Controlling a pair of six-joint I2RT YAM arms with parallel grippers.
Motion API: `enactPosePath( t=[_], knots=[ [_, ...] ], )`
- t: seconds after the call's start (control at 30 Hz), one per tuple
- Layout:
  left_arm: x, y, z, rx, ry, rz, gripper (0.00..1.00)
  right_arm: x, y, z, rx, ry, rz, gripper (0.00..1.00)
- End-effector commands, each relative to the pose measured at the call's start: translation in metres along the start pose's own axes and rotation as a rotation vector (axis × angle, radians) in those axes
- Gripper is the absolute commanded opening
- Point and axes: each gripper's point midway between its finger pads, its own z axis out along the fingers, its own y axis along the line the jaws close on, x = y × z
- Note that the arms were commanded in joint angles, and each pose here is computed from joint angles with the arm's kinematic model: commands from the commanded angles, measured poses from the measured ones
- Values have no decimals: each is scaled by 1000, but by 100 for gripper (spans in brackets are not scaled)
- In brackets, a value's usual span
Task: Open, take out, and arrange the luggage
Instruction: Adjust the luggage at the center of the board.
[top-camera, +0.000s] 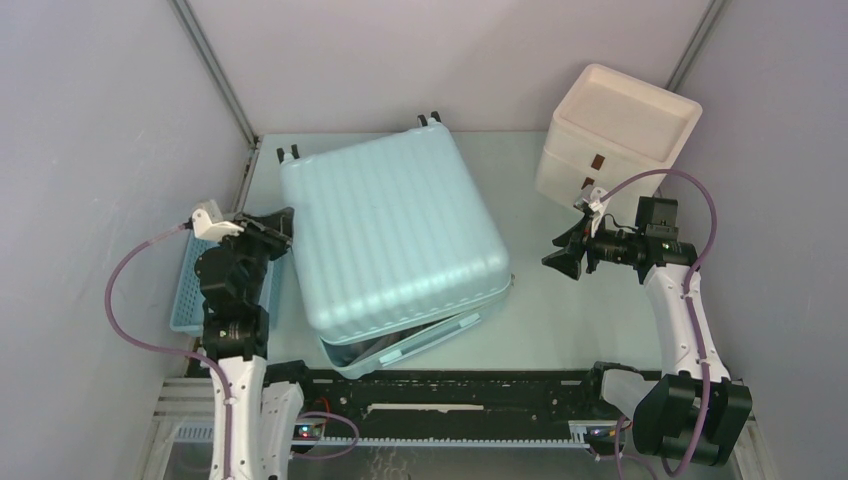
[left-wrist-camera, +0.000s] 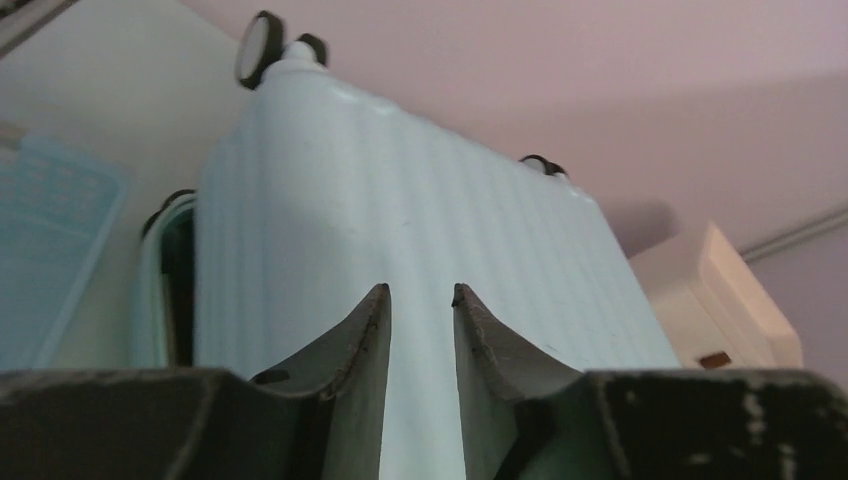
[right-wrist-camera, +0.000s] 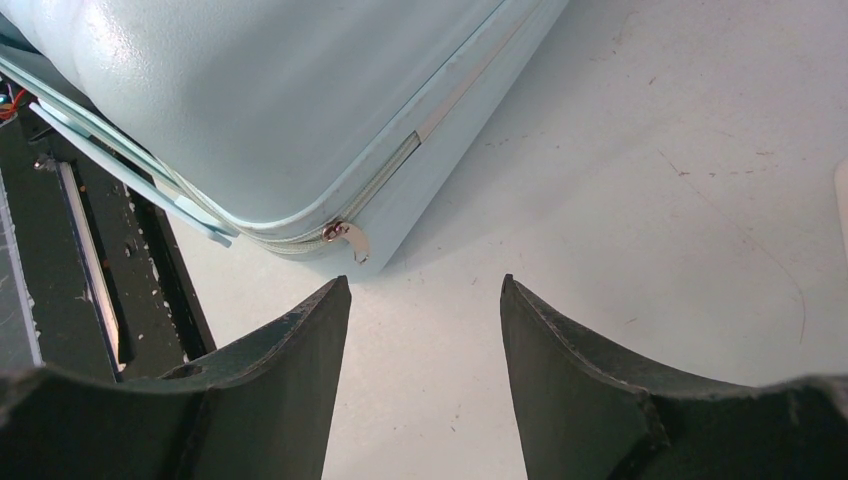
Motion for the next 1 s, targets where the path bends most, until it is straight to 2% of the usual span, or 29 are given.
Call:
enactPosePath(
  t=[0.0,0.17,0.53,0.8,0.97],
  knots=[
    [1,42,-1,-162,-35,-26,33,-7,1,-2,-4,-16,-28,66],
    [12,84,2,-279,-19,-55,31,-5,-3,-1,6,-6,-19,66],
    [46,130,22,-456,137,-140,22,-5,-3,0,3,-8,1,66],
    [84,182,28,-711,255,-268,15,-8,0,0,-8,-20,0,66],
    [99,191,35,-740,303,-309,13,-8,2,1,-17,-21,3,66]
  ],
)
